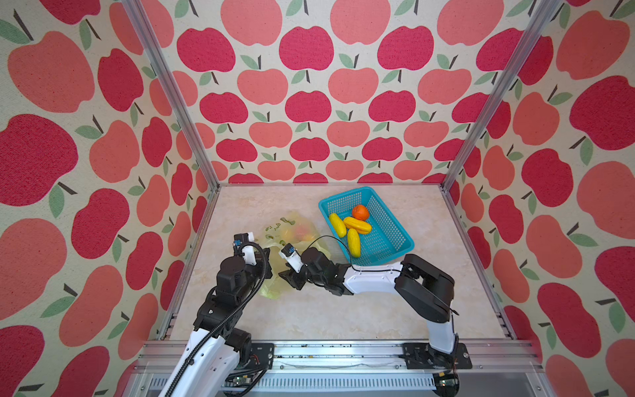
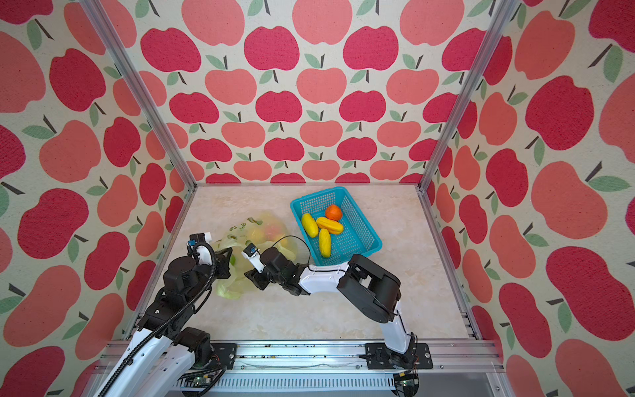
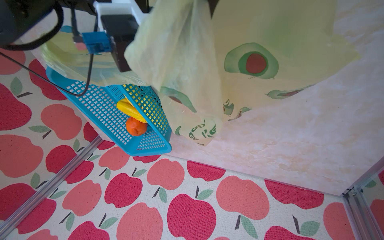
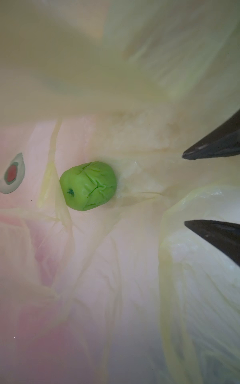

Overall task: Untie the knot of the plastic bag and take out the fruit
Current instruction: Pick up the fruit from the plastic bag.

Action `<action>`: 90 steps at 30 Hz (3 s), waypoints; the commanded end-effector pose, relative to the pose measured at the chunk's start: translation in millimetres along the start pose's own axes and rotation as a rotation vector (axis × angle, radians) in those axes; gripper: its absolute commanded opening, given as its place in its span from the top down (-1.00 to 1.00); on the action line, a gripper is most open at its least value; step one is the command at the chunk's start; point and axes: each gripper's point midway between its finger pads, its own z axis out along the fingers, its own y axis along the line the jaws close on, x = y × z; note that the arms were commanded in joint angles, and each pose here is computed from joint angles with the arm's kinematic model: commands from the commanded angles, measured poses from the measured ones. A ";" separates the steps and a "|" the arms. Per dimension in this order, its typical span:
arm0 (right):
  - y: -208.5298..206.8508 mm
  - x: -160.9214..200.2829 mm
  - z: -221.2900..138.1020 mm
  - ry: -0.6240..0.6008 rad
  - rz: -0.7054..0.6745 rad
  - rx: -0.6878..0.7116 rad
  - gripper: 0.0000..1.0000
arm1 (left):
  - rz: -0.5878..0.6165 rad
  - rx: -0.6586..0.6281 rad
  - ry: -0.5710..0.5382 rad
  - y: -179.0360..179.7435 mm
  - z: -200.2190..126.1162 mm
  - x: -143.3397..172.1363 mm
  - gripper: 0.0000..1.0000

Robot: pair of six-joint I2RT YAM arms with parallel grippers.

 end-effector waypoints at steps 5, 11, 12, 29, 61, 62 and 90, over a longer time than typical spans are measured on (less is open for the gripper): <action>-8.9 -19.0 23.3 -0.053 0.085 0.045 -0.08 | -0.002 0.030 -0.023 -4.3 -1.7 -2.8 1.00; -10.8 -17.7 48.2 -0.046 0.160 -0.002 -0.23 | 0.000 0.066 -0.032 -10.6 -3.5 -5.2 1.00; -9.7 -19.4 52.2 -0.047 0.164 -0.009 -0.29 | 0.001 0.076 -0.032 -12.4 -3.2 -5.2 1.00; -6.0 -28.0 124.5 -0.009 0.269 -0.110 -0.99 | 0.013 0.202 -0.020 -34.9 0.3 -5.7 1.00; -57.9 -24.8 115.5 -0.058 0.287 0.023 -0.95 | 0.012 0.204 -0.029 -34.6 -0.9 -5.6 1.00; -59.7 -24.1 117.8 -0.048 0.283 0.034 -0.95 | 0.011 0.204 -0.025 -34.7 -0.2 -5.2 1.00; -15.9 -68.5 -97.0 -0.337 0.002 0.073 0.22 | -0.002 0.040 0.004 -6.1 2.6 0.3 1.00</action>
